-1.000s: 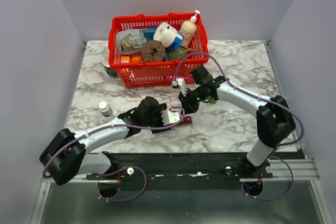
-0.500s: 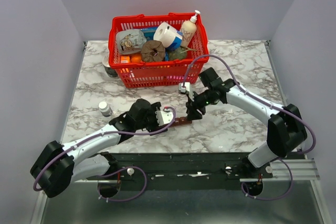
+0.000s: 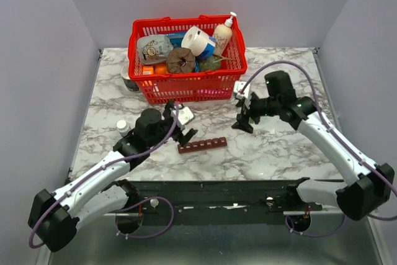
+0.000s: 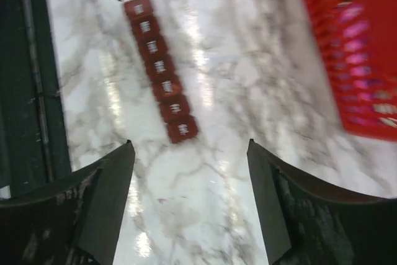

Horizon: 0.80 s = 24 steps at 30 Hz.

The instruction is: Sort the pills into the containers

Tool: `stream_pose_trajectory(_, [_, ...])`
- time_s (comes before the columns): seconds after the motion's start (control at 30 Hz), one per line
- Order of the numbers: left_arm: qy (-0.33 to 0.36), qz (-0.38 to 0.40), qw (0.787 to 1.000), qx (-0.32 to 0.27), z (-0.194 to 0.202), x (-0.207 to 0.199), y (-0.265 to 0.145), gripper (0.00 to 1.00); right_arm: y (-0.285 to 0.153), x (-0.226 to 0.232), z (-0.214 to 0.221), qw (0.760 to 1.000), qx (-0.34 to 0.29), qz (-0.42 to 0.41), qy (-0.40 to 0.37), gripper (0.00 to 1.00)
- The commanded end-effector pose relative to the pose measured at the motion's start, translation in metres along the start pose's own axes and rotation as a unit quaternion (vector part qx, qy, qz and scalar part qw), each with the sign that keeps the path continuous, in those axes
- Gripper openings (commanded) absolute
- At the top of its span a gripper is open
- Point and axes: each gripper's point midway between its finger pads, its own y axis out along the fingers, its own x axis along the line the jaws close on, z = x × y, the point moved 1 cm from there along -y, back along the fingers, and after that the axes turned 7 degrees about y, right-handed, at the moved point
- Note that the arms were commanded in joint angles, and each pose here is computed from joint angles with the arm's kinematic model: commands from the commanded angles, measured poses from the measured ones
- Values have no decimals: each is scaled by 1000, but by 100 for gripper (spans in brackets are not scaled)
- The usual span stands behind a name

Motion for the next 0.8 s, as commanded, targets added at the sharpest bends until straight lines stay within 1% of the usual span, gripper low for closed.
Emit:
stream_pose_trajectory(0.0, [-126, -86, 983, -104, -76, 40, -24, 99, -73, -60, -58, 979, -67, 191, 36, 96])
stream_pose_trajectory(0.03, [-146, -124, 976, -106, -79, 54, -30, 99, -85, -65, -65, 974, -81, 206, 44, 96])
stream_pose_trajectory(0.07, [-158, -145, 969, -124, -92, 63, -41, 99, -98, -65, -77, 969, -106, 214, 67, 100])
stream_pose_trajectory(0.13, [-175, -160, 962, -132, -101, 69, -51, 99, -122, -73, -89, 954, -140, 246, 100, 100])
stream_pose_trajectory(0.17, [-184, -197, 953, -139, -110, 84, -63, 99, -132, -78, -90, 939, -153, 272, 144, 100])
stream_pose_trajectory(0.2, [-193, -215, 947, -141, -114, 91, -69, 99, -142, -85, -96, 926, -170, 297, 159, 100])
stream_pose_trajectory(0.23, [-203, -228, 945, -116, -106, 94, -72, 99, -150, -86, -97, 916, -178, 316, 171, 100])
stream_pose_trajectory(0.27, [-207, -258, 937, -115, -113, 108, -81, 99, -156, -90, -97, 905, -183, 336, 184, 100])
stream_pose_trajectory(0.3, [-207, -270, 934, -106, -113, 113, -85, 99, -164, -94, -98, 893, -193, 357, 193, 100])
stream_pose_trajectory(0.33, [-206, -278, 935, -81, -107, 114, -87, 99, -171, -98, -99, 880, -203, 377, 204, 100])
stream_pose_trajectory(0.37, [-204, -290, 932, -74, -112, 121, -90, 99, -183, -104, -97, 857, -212, 412, 223, 100])
stream_pose_trajectory(0.4, [-205, -316, 925, -60, -108, 129, -96, 99, -190, -106, -99, 846, -219, 429, 228, 100])
stream_pose_trajectory(0.43, [-204, -321, 924, -48, -105, 130, -99, 99, -198, -108, -102, 838, -225, 444, 226, 100])
stream_pose_trajectory(0.47, [-201, -330, 921, -49, -107, 133, -103, 99, -208, -107, -103, 827, -230, 462, 225, 100])
stream_pose_trajectory(0.53, [-200, -341, 917, -48, -106, 135, -107, 99, -216, -105, -108, 821, -241, 469, 219, 100])
stream_pose_trajectory(0.57, [-201, -343, 916, -50, -106, 135, -110, 99, -223, -105, -108, 812, -242, 483, 220, 100])
stream_pose_trajectory(0.63, [-197, -342, 917, -52, -107, 134, -112, 99, -226, -104, -108, 809, -245, 488, 219, 100])
stream_pose_trajectory(0.73, [-191, -340, 920, -44, -105, 133, -113, 99, -230, -103, -110, 809, -245, 490, 212, 100])
stream_pose_trajectory(0.77, [-189, -340, 920, -41, -104, 133, -114, 99, -229, -103, -110, 813, -240, 490, 205, 100])
